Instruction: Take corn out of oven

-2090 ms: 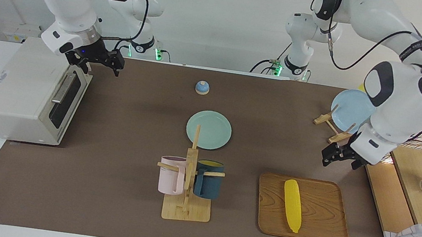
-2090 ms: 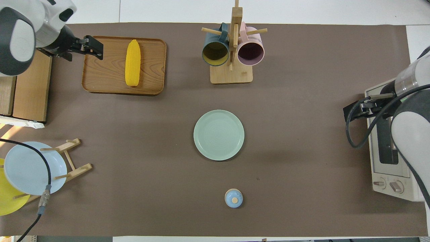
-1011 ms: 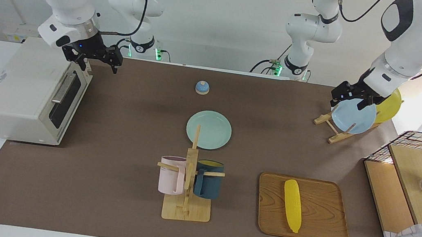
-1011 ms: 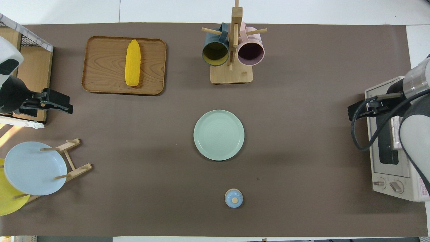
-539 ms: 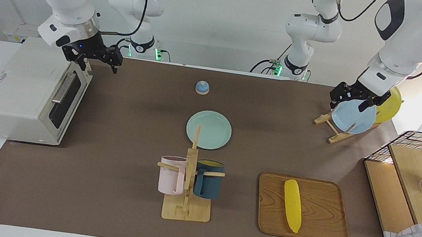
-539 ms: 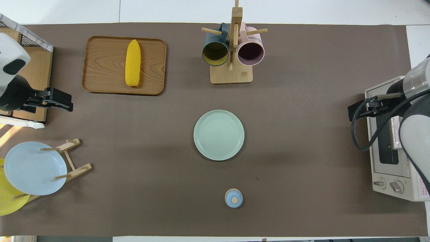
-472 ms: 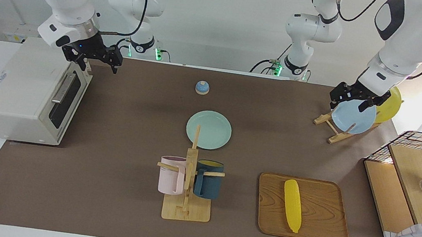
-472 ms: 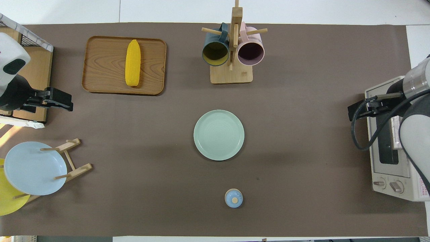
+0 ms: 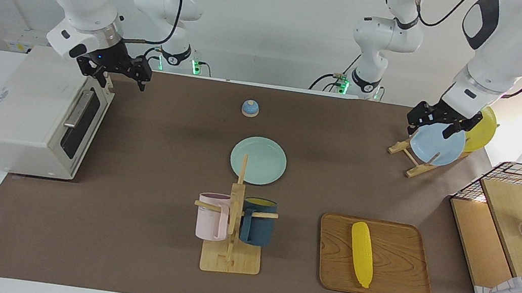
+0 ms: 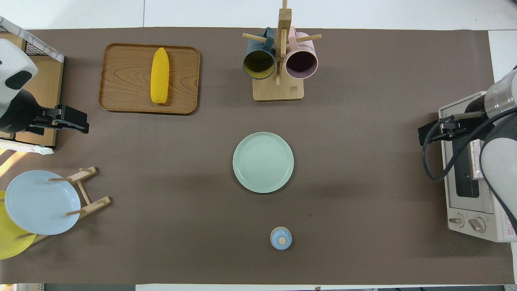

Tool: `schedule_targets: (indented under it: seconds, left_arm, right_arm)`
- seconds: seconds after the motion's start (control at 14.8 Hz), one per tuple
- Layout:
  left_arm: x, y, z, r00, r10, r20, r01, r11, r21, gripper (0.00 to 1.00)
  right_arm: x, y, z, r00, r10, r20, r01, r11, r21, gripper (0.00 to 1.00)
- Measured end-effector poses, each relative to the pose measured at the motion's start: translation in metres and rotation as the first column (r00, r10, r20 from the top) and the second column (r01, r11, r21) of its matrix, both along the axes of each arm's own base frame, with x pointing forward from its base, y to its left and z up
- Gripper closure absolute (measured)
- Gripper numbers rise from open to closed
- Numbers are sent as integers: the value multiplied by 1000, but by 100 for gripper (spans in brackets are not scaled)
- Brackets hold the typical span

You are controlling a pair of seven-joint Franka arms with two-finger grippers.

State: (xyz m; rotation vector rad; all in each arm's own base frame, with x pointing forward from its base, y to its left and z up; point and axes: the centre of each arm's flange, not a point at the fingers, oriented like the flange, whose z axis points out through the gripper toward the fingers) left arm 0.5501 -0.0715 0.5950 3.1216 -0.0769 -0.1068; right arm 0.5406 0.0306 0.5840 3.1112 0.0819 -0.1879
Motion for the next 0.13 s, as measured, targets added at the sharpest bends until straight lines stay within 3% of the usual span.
schedule_targets:
  seconds: [0.13]
  left_arm:
    - [0,0,0,1000,0,0,0,1000,0,0]
  right_arm:
    - [0,0,0,1000,0,0,0,1000,0,0]
